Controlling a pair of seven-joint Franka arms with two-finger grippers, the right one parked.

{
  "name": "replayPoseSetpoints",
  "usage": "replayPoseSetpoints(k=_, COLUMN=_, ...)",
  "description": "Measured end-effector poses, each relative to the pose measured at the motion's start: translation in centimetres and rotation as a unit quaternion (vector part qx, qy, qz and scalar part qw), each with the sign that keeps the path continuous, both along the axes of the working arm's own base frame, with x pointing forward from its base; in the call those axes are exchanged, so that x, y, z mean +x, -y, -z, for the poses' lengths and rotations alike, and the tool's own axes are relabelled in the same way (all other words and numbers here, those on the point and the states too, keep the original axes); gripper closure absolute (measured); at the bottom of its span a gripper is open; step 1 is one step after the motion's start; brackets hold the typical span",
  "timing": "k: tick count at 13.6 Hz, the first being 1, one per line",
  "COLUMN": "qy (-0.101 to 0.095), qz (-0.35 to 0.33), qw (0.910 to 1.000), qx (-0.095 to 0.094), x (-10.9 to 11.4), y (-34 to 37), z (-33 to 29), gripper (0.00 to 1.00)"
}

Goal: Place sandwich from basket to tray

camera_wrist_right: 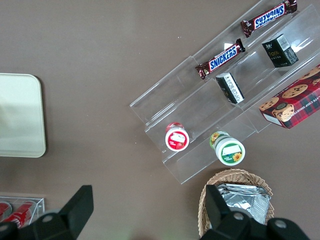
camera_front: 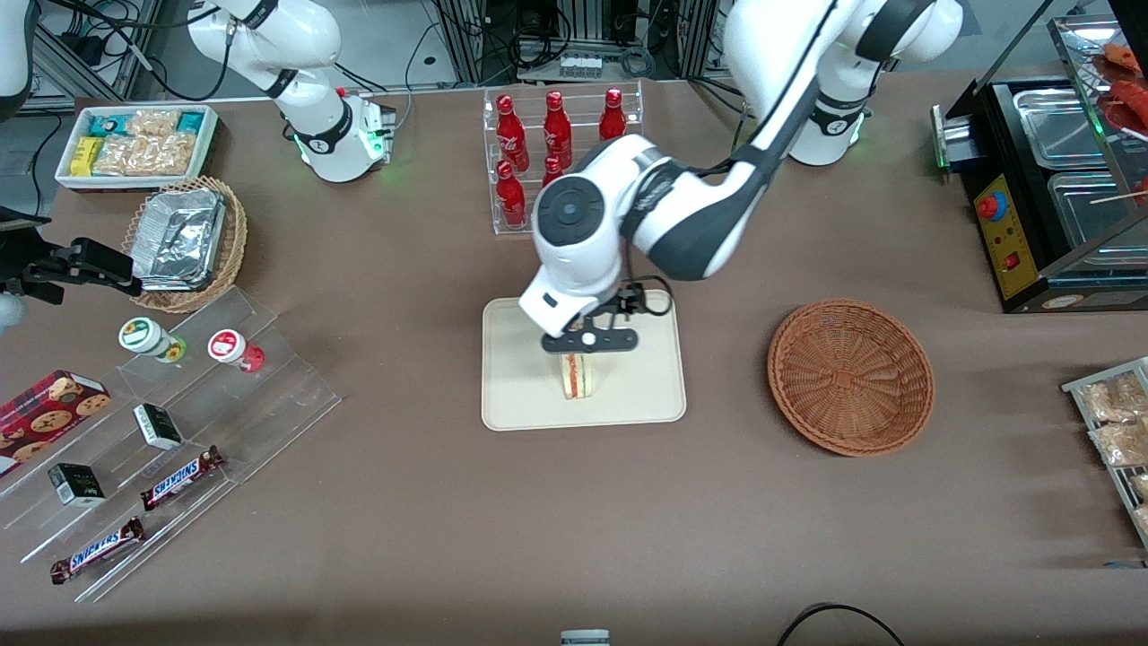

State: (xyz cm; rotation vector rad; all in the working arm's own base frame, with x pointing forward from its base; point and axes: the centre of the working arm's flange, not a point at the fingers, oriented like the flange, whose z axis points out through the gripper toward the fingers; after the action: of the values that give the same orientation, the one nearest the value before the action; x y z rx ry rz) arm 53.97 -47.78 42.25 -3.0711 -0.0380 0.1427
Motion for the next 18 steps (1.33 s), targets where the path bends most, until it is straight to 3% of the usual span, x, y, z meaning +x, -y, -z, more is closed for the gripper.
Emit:
replayPoseSetpoints(k=4, qy=-0.003, qz=-0.029, qw=0.9996, qx=-0.003, x=4.1, y=-8.2, z=-4.4, gripper=0.00)
replayPoseSetpoints(k=8, qy=-0.012, qz=-0.027, qw=0.9993, qx=-0.024, x=7.3, y=-17.7, z=-6.8, gripper=0.00)
replayPoseSetpoints(k=13, qy=-0.013, qz=-0.038, qw=0.9988, qx=-0.027, x=8.0, y=-24.0, z=-8.4, gripper=0.00)
replayPoseSetpoints(k=18, qy=-0.032, qz=0.006, qw=0.9989, qx=-0.034, x=7.2, y=-31.7, z=-9.9, gripper=0.00)
